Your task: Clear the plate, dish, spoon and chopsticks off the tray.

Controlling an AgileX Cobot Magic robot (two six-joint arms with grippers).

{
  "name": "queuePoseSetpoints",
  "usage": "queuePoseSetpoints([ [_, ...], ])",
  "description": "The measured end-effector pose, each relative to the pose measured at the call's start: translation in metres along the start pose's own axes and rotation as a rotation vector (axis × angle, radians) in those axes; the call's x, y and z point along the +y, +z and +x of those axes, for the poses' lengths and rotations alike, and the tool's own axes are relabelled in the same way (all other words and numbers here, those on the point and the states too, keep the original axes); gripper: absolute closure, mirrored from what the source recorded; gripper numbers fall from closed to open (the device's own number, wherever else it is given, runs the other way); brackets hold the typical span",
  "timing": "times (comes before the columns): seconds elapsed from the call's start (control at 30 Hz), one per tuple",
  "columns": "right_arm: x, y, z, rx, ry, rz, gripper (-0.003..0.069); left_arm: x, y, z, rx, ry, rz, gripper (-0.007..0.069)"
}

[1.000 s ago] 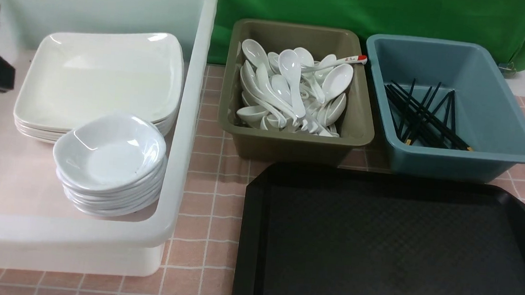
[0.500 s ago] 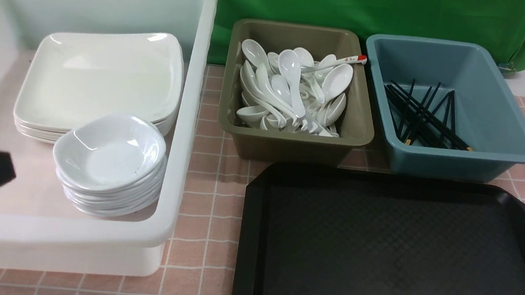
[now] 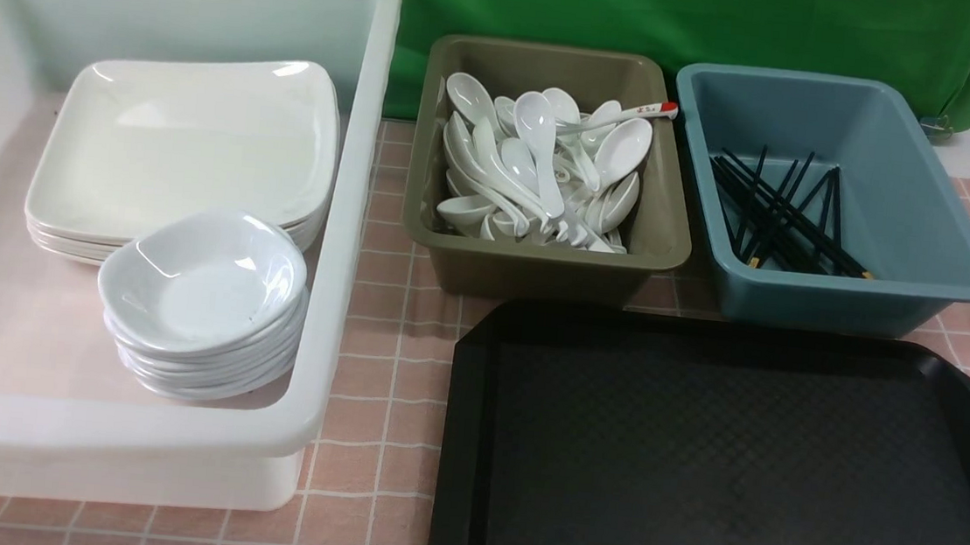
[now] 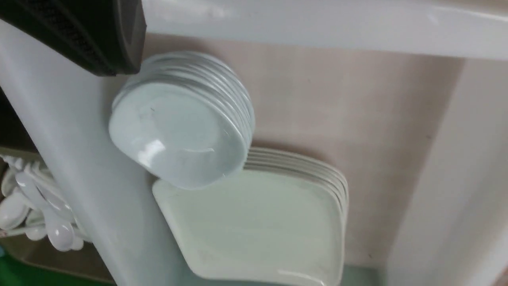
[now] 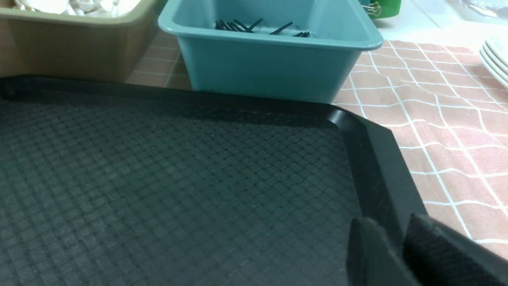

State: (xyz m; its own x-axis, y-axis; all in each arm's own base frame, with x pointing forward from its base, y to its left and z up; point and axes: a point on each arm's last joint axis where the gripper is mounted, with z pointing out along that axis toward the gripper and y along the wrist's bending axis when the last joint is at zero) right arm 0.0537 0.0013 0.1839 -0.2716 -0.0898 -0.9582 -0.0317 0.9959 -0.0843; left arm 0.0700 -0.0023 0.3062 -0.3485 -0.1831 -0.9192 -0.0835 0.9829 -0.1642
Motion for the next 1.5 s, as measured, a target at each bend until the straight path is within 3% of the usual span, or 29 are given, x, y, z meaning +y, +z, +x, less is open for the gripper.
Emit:
queuePoseSetpoints([
  [0.23, 0.000, 0.000, 0.000, 0.001, 0.000, 0.000, 0.0460, 0.007, 0.008, 0.006, -0.158, -0.069, -0.022, 0.0617],
  [0.43, 0.000, 0.000, 0.000, 0.001, 0.000, 0.000, 0.0456, 0.019, 0.017, 0.054, -0.246, -0.187, -0.021, 0.0617],
  [0.7, 0.000, 0.000, 0.000, 0.001, 0.000, 0.000, 0.0444, 0.024, 0.027, 0.108, -0.227, -0.145, 0.036, 0.0617],
  [1.5, 0.000, 0.000, 0.000, 0.001, 0.000, 0.000, 0.0419, 0.024, 0.028, 0.111, -0.211, -0.089, 0.040, 0.0617],
])
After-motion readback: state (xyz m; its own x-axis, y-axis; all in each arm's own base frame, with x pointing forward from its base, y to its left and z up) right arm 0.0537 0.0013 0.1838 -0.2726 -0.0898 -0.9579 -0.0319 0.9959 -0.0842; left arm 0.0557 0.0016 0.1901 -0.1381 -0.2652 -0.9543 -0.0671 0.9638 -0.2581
